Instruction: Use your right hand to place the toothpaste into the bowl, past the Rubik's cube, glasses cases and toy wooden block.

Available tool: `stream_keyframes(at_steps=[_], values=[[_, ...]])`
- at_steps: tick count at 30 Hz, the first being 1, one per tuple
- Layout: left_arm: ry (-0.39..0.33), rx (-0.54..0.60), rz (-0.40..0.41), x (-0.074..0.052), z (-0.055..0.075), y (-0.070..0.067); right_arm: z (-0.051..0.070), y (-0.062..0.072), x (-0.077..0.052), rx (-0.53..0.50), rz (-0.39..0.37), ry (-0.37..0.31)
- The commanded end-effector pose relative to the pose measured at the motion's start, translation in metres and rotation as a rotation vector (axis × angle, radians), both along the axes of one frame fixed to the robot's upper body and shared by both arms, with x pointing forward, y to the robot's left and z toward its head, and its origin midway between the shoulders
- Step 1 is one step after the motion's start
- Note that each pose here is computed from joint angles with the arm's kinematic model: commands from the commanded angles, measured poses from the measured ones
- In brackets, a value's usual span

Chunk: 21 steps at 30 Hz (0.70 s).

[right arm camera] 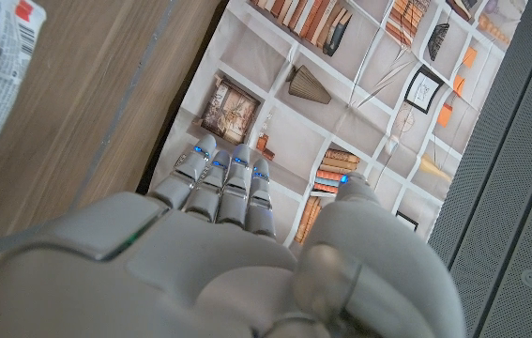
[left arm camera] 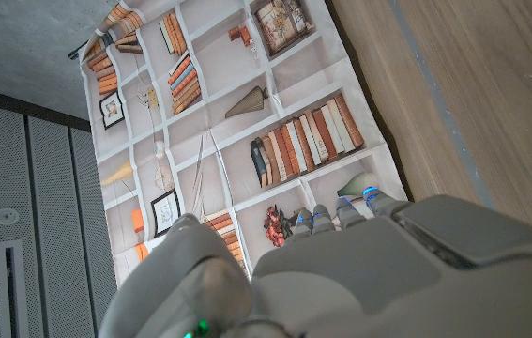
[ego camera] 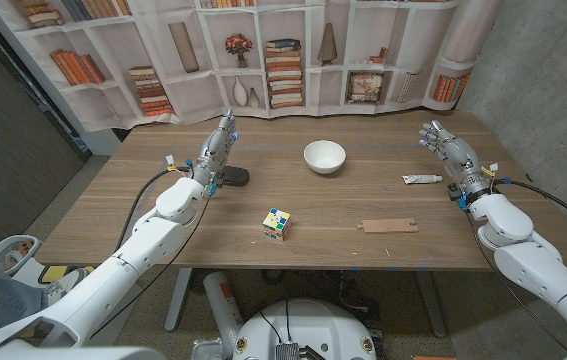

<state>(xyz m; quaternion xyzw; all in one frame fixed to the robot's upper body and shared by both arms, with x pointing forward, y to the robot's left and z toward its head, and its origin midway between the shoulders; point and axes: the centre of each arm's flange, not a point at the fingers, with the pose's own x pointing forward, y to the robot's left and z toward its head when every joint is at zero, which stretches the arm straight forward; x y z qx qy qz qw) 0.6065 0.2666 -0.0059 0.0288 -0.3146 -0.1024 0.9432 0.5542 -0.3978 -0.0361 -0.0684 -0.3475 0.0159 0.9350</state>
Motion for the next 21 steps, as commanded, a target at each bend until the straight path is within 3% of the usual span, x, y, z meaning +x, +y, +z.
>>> stream_keyframes(at_steps=[1, 9, 21], values=[[-0.012, 0.016, -0.009, -0.0011, 0.0075, -0.0074, -0.0036, -0.0033, -0.0076, -0.040, -0.070, 0.000], [0.000, 0.037, -0.010, 0.0015, 0.0062, -0.0105, -0.0047, -0.0025, -0.0114, -0.065, -0.132, -0.004], [-0.005, 0.037, 0.006, -0.0036, 0.0087, -0.0067, -0.0026, -0.0026, -0.0078, -0.089, -0.158, -0.011]])
